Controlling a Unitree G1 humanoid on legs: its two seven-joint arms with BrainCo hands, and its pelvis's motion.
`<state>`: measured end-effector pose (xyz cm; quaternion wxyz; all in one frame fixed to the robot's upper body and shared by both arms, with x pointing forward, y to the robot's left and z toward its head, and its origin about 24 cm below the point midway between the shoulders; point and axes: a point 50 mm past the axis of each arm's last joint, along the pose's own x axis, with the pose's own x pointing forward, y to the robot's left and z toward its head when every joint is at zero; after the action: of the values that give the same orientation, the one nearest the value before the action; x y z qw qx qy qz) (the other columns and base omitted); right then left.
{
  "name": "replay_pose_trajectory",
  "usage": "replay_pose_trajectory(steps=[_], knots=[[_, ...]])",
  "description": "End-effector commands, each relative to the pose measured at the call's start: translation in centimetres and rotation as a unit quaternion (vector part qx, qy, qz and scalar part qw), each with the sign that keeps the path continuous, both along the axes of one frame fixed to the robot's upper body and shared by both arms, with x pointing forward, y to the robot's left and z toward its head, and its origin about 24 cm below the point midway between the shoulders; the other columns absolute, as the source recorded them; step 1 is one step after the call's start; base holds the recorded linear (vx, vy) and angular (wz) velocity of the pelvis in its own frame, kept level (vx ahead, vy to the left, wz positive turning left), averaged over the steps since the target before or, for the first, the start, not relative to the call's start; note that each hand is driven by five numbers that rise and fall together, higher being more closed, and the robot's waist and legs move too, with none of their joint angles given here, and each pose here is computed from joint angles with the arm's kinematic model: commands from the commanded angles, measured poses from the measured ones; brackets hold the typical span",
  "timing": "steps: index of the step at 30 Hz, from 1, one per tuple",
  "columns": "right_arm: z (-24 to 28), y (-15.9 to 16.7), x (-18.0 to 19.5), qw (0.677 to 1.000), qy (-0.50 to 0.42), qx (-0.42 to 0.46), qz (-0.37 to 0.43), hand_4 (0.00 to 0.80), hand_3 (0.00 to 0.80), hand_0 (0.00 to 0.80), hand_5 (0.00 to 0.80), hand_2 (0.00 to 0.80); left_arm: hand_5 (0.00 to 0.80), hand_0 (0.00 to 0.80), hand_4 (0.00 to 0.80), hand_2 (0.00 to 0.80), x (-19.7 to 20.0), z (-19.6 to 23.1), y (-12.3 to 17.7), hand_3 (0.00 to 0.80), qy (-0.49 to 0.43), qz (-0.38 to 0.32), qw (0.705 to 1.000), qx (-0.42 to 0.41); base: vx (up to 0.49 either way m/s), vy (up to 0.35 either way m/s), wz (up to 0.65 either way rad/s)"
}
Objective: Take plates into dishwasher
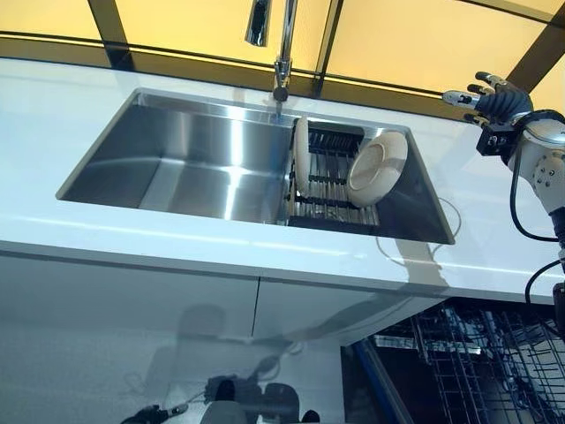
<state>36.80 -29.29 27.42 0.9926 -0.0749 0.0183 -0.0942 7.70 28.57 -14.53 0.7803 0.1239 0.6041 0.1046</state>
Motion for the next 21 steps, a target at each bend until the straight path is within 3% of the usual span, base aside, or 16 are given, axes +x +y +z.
replay_pose_trajectory(steps=[1,8,21], knots=[[4.9,-0.3,-0.5,0.998,-0.055,-0.019,-0.004,0.0,0.0,0.0,0.0,0.0,0.0,0.0,0.0,0.0,0.1,0.3,0.8,0.0,0.001,-0.035,0.999,0.021,0.045,0.053,0.04],[4.6,0.6,-0.3,0.999,-0.042,-0.03,0.005,0.0,0.0,0.0,0.0,0.0,0.0,0.0,0.0,0.0,-0.1,0.3,0.9,0.0,0.006,-0.047,0.999,0.018,0.009,0.01,0.0],[2.8,1.7,0.4,0.999,-0.02,0.03,0.019,0.0,0.0,0.0,0.0,0.0,0.0,0.0,0.0,0.0,0.1,0.3,0.9,0.0,0.003,-0.056,0.998,0.021,-0.01,-0.009,0.0]])
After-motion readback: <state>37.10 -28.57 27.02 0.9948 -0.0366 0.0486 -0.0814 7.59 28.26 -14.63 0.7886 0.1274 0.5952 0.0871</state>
